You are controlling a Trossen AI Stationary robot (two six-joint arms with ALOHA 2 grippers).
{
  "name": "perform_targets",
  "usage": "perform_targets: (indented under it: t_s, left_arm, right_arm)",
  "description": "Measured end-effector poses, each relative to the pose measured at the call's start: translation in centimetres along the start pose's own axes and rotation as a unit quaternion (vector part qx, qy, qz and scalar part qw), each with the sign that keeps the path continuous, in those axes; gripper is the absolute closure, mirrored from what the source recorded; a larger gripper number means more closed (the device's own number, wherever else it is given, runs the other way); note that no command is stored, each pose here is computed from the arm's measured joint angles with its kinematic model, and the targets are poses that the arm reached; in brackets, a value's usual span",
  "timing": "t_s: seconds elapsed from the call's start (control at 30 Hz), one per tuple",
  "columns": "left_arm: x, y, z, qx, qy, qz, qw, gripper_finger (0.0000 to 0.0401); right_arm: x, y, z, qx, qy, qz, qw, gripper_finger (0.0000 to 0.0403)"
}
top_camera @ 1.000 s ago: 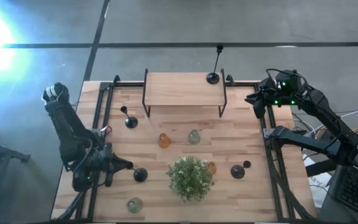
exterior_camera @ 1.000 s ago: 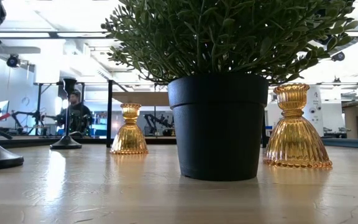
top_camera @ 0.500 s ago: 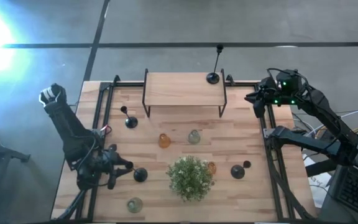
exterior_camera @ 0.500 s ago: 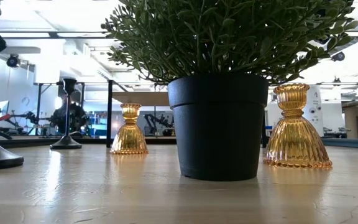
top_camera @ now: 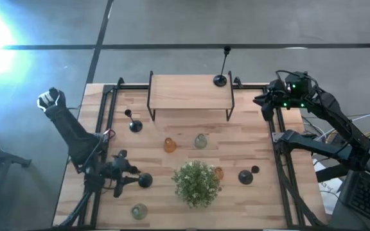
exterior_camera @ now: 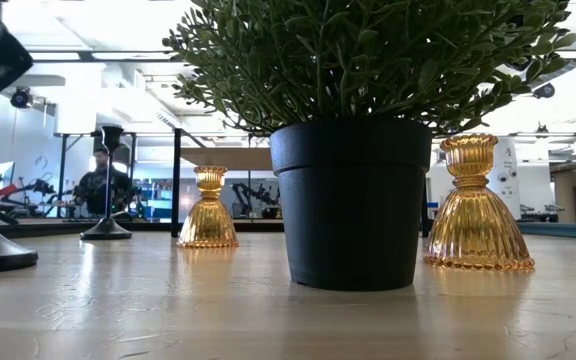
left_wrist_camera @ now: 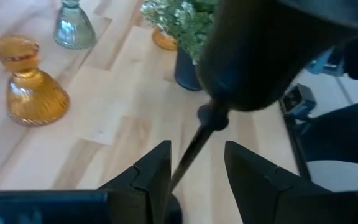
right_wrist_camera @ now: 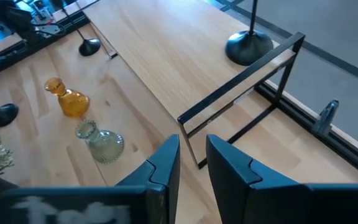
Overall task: Pick & Place candle stick holders
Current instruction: Put the large black candle holder on the shelf
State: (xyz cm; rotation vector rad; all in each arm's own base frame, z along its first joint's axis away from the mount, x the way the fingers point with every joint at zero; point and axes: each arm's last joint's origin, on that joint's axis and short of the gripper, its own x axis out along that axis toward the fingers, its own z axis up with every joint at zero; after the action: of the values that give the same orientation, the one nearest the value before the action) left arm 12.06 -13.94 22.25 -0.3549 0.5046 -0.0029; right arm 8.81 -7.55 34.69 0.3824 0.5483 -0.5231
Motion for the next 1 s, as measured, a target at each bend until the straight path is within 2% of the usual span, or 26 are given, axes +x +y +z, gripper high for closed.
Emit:
perform_targets:
  t_s: [0.17, 0.37, 0.53, 0.67, 0.8, 0.87, 1.0]
  left_arm:
    - [0.5, 0.4, 0.4, 0.023, -0.005, 0.016, 1.000, 0.0270]
    - [0.6, 0.5, 0.5, 0.044, 0.004, 0.012, 0.999, 0.0378]
    - [0.6, 0.4, 1.3, 0.007, -0.036, 0.022, 0.999, 0.0383]
    - [0.2, 0.4, 3.6, -0.046, -0.097, 0.052, 0.993, 0.0383]
    - [-0.2, 1.0, 6.9, -0.094, -0.147, 0.082, 0.981, 0.0383]
    - [-0.4, 1.4, 8.7, -0.102, -0.165, 0.092, 0.977, 0.0383]
    - [-1.1, 2.6, 12.8, -0.082, -0.196, 0.117, 0.970, 0.0383]
  right_arm:
    - [0.0, 0.0, 0.0, 0.000, -0.001, -0.008, 1.000, 0.0340]
    - [0.0, 0.0, 0.0, -0.004, -0.001, -0.009, 1.000, 0.0344]
    - [0.0, -0.1, 0.0, -0.023, -0.002, -0.025, 0.999, 0.0339]
    - [0.0, -0.3, 0.0, -0.024, -0.003, -0.057, 0.998, 0.0336]
    - [0.0, -0.4, 0.0, -0.024, -0.004, -0.061, 0.998, 0.0335]
    - [0.0, -0.3, 0.0, -0.024, -0.004, -0.061, 0.998, 0.0338]
    - [0.0, -0.3, 0.0, -0.023, -0.004, -0.061, 0.998, 0.0346]
